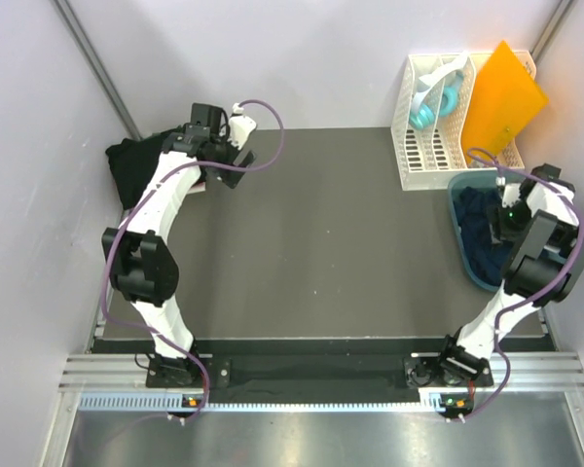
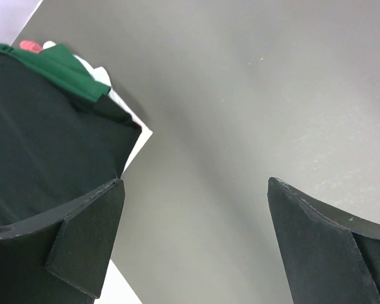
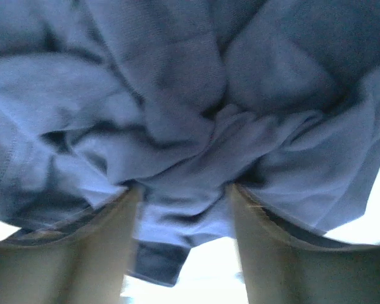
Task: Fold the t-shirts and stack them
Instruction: Grab crumpled tshirt from bin with the right arm
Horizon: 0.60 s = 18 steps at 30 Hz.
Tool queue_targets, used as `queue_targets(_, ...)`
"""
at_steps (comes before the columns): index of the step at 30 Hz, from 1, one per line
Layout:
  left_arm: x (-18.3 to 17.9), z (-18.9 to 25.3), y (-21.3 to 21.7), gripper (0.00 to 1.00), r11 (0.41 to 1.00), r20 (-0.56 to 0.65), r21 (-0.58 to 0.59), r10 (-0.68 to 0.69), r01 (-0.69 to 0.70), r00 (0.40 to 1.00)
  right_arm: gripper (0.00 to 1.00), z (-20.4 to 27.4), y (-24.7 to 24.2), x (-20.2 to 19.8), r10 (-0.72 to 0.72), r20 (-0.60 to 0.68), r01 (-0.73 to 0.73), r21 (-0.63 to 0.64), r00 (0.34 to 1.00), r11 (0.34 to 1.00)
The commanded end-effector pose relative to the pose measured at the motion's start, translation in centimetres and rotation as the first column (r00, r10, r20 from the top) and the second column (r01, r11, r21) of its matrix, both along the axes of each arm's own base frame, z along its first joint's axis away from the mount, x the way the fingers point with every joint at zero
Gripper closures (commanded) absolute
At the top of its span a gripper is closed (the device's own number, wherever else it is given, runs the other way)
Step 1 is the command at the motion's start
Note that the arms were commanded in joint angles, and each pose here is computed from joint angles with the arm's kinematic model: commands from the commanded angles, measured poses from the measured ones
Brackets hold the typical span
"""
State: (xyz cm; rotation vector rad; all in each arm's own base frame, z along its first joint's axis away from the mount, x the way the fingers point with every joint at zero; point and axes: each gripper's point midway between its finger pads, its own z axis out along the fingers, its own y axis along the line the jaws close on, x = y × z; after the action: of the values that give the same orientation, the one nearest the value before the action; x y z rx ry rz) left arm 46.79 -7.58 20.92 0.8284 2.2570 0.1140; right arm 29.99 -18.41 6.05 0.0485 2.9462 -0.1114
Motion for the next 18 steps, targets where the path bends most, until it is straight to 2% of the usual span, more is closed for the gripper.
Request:
queue_targets(1, 0.0, 2.7, 0.1, 0.01, 1.000, 0.077, 0.006, 0.028, -0.029, 0.997, 0.60, 1.4, -0.6, 3.4, 0.009, 0.107, -0.010, 0.004, 0.994, 1.000)
queue_targets(2, -0.2, 2.6, 0.2, 0.01, 0.999, 0.076, 0.008, 0.031, -0.032, 0.997, 0.80, 1.8, -0.4, 3.5, 0.013, 0.116, -0.014, 0.008, 0.993, 1.000)
queue_targets(4, -0.3, 2.8, 0.2, 0.01, 0.999, 0.086, 0.009, 0.032, -0.033, 0.996, 1.00, 3.6, -0.2, 4.1, 0.024, 0.151, -0.022, -0.015, 0.988, 1.000)
queue_targets(8, -0.7, 2.3, -0.1, 0.01, 1.000, 0.080, 0.004, 0.018, -0.018, 0.997, 1.00, 8.3, 0.2, 5.2, 0.088, 0.218, -0.062, -0.125, 0.972, 0.990)
queue_targets(11, -0.6, 2.3, -0.5, 0.01, 1.000, 0.103, 0.004, 0.010, -0.010, 0.995, 1.00, 13.9, 1.0, 6.7, 0.171, 0.296, -0.098, -0.246, 0.940, 0.964)
queue_targets(14, -0.5, 2.1, -0.8, 0.01, 1.000, 0.120, -0.007, 0.006, -0.006, 0.993, 1.00, 20.4, 2.0, 7.9, 0.262, 0.373, -0.102, -0.396, 0.890, 0.912)
queue_targets(16, -0.4, 1.9, -1.1, 0.01, 1.000, 0.119, -0.009, -0.009, 0.010, 0.993, 1.00, 25.2, 3.4, 8.9, 0.329, 0.442, -0.086, -0.486, 0.834, 0.870)
queue_targets(18, -0.4, 1.6, -1.1, 0.01, 1.000, 0.113, -0.002, -0.016, 0.017, 0.993, 1.00, 29.7, 3.6, 9.3, 0.377, 0.486, -0.032, -0.580, 0.789, 0.814)
